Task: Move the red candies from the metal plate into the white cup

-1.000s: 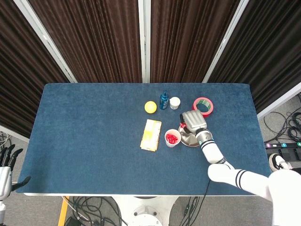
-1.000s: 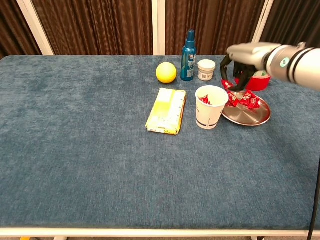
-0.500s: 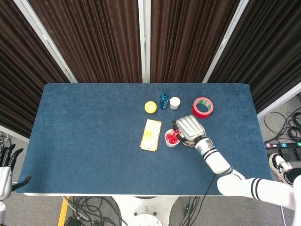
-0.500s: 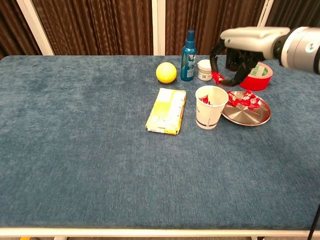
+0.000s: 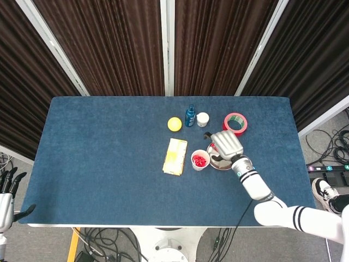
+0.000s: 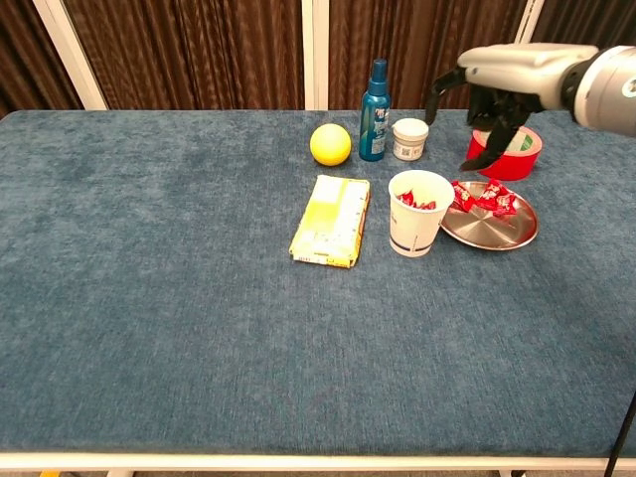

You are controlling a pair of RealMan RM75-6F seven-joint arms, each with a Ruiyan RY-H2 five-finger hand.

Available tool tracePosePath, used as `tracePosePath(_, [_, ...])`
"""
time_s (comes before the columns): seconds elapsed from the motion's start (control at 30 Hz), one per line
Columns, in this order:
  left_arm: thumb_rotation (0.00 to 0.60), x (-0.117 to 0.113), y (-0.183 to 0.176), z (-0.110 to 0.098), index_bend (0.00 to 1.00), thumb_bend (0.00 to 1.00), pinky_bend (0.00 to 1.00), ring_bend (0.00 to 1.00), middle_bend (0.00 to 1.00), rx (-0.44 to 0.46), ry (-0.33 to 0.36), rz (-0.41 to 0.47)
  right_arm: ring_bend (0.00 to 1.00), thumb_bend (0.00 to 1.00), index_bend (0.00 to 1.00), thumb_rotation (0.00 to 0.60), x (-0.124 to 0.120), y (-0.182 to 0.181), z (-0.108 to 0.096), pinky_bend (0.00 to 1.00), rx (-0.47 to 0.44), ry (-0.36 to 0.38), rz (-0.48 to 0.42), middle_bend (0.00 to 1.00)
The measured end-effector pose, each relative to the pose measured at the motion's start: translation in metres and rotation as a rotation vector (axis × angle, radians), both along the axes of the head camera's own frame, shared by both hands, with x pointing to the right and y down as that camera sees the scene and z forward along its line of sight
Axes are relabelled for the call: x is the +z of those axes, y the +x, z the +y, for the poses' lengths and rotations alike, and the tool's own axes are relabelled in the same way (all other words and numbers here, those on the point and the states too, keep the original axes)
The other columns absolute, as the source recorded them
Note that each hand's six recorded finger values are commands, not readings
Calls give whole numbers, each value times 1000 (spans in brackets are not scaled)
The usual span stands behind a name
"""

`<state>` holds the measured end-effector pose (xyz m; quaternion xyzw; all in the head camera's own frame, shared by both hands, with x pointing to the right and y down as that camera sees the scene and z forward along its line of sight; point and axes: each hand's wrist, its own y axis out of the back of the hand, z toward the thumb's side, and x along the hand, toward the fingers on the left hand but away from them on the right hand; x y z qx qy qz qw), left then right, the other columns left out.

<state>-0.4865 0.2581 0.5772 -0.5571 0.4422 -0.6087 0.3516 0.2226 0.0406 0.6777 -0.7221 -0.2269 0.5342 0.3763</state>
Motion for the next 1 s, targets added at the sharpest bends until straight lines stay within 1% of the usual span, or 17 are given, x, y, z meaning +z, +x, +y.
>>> tracePosePath(0.1, [600,1,1,-1,225,0,163,91,169,2,0,3,910,108,452,600,7,19,-5,1000,31,0,63,937])
tracePosePath(0.2, [600,3,2,-1,224,0,163,91,169,5,-2,7,910,117,470,600,21,35,-7,1000,63,-17,129,937])
tracePosePath(0.37, [600,1,-1,2,224,0,163,91,169,-5,-6,1,909,132,474,600,48,47,-6,1000,96,-63,194,937])
tracePosePath(0.6, [600,2,0,2,224,0,163,91,170,-6,-14,1,907,135,474,600,83,41,-8,1000,103,-111,256,935])
tracePosePath(0.8, [600,2,-2,3,224,0,163,91,169,-12,-18,0,904,134,474,600,98,30,-13,1000,94,-128,277,934])
tracePosePath(1.0, [600,2,-4,4,224,0,163,91,169,-18,-20,-3,904,135,475,600,106,14,-13,1000,73,-141,269,935])
